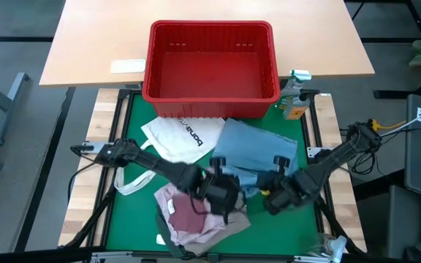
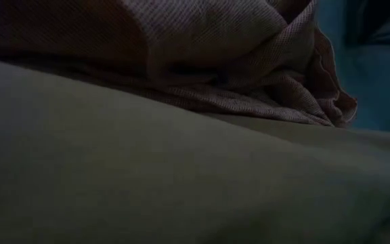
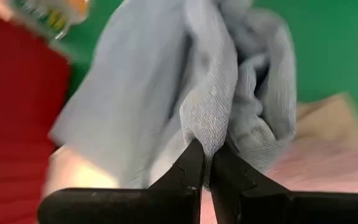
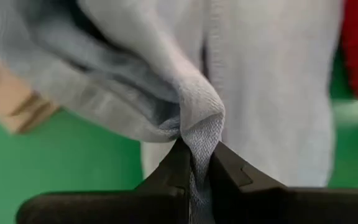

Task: Fold laundry
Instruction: Fold the blue jeans

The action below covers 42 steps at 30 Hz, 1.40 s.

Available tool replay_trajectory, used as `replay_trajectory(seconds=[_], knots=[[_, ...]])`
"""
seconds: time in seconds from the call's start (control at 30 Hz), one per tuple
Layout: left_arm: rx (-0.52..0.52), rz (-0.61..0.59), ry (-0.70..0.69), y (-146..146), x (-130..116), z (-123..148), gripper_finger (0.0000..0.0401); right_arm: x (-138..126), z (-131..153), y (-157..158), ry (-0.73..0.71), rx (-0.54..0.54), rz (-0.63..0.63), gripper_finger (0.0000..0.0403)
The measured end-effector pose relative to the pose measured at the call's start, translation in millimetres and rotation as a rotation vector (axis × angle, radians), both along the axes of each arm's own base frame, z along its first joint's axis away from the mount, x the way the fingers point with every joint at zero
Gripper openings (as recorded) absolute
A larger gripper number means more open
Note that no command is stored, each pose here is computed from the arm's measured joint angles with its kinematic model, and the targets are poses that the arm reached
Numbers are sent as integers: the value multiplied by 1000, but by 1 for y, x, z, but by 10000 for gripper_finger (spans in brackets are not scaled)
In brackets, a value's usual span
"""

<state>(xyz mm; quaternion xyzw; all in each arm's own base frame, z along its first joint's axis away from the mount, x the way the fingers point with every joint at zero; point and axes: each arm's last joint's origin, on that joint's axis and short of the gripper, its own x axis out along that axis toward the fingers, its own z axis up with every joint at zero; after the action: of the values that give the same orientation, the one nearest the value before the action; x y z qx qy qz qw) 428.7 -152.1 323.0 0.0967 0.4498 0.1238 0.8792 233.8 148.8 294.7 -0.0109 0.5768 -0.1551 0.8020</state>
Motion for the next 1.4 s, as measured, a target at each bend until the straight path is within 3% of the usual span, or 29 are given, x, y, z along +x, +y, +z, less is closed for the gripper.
replay_trajectory(seconds=[0.33, 0.6, 1.0, 1.23, 1.4], knots=[[99, 234, 171, 98, 4, -1, 11, 4, 27, -85, 0, -123, -154, 32], [60, 381, 190, 168, 8, -5, 11, 17, 7, -142, 74, -160, -196, 32], [-6, 378, 270, 209, 15, -54, 11, 17, -30, -174, 162, -138, -153, 33], [5, 397, 293, 224, 13, -68, 11, 19, -52, -176, 190, -218, 9, 33], [32, 364, 299, 230, 14, -74, 18, 18, -64, -177, 205, -277, 45, 33]])
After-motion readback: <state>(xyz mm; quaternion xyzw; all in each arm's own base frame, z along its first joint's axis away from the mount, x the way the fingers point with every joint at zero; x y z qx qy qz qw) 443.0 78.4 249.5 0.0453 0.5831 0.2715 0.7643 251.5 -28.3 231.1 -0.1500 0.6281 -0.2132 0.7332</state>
